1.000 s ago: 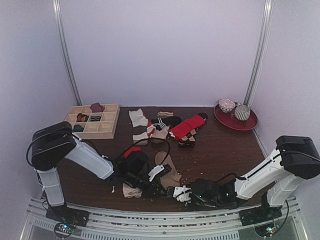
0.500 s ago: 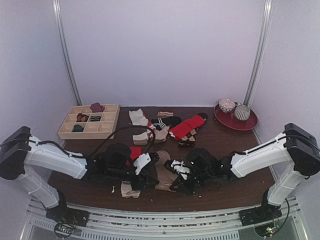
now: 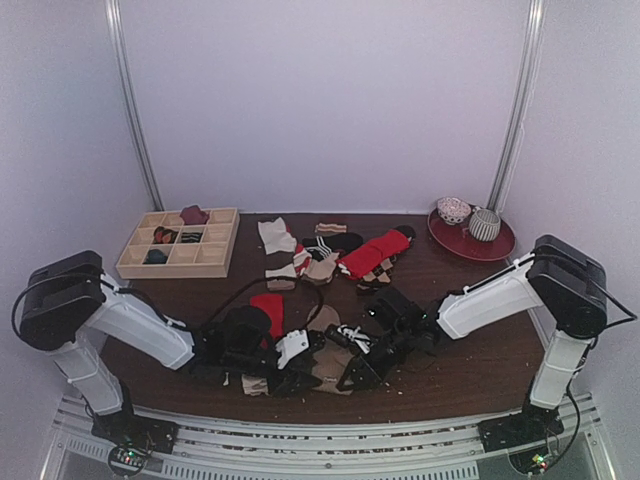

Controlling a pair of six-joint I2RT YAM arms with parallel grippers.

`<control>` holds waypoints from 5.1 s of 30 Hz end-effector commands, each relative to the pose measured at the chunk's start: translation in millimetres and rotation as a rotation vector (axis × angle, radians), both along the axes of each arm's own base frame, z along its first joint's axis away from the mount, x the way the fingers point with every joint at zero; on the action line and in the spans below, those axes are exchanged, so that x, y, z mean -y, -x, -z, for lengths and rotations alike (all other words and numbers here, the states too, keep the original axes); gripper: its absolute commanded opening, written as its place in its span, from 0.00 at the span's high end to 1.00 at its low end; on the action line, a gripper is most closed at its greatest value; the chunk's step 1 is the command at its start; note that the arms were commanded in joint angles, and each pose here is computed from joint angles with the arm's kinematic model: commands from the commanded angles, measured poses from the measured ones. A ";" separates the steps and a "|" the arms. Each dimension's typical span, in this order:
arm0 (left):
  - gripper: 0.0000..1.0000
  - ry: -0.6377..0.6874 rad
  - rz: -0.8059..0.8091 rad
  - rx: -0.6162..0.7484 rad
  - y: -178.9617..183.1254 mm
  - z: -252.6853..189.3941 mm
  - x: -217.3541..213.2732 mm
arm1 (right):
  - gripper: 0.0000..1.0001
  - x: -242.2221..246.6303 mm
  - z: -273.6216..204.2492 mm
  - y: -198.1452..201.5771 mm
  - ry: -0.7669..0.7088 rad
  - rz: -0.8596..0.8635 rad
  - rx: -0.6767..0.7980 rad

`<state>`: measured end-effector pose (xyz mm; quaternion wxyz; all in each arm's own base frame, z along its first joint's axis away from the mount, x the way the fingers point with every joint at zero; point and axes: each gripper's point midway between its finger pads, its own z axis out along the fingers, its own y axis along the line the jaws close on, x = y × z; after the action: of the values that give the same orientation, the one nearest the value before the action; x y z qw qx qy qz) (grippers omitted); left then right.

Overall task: Roll the socks
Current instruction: Roll the sock at the center of the board.

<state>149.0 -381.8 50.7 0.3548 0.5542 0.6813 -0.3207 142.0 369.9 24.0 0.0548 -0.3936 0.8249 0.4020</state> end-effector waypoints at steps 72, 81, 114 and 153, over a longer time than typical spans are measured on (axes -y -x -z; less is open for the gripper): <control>0.82 -0.243 -0.140 -0.482 32.4 69.7 -34.7 | 0.93 23.2 22.7 -3.4 0.154 -0.080 0.813; 0.60 0.022 -0.162 -0.061 -7.5 -46.1 -26.9 | 0.93 32.0 32.8 34.9 0.278 -0.101 0.226; 0.86 0.014 0.047 -0.124 29.7 28.8 6.4 | 0.87 28.0 43.9 26.3 0.290 -0.077 -0.169; 1.00 -0.197 -0.164 -0.712 47.6 89.6 -45.6 | 0.47 -21.6 -15.0 16.3 0.014 -0.309 1.106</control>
<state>129.2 -380.2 21.4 0.1788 0.4022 0.7654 -0.4695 121.1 384.5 39.7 0.4065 -0.6624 0.6115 0.1486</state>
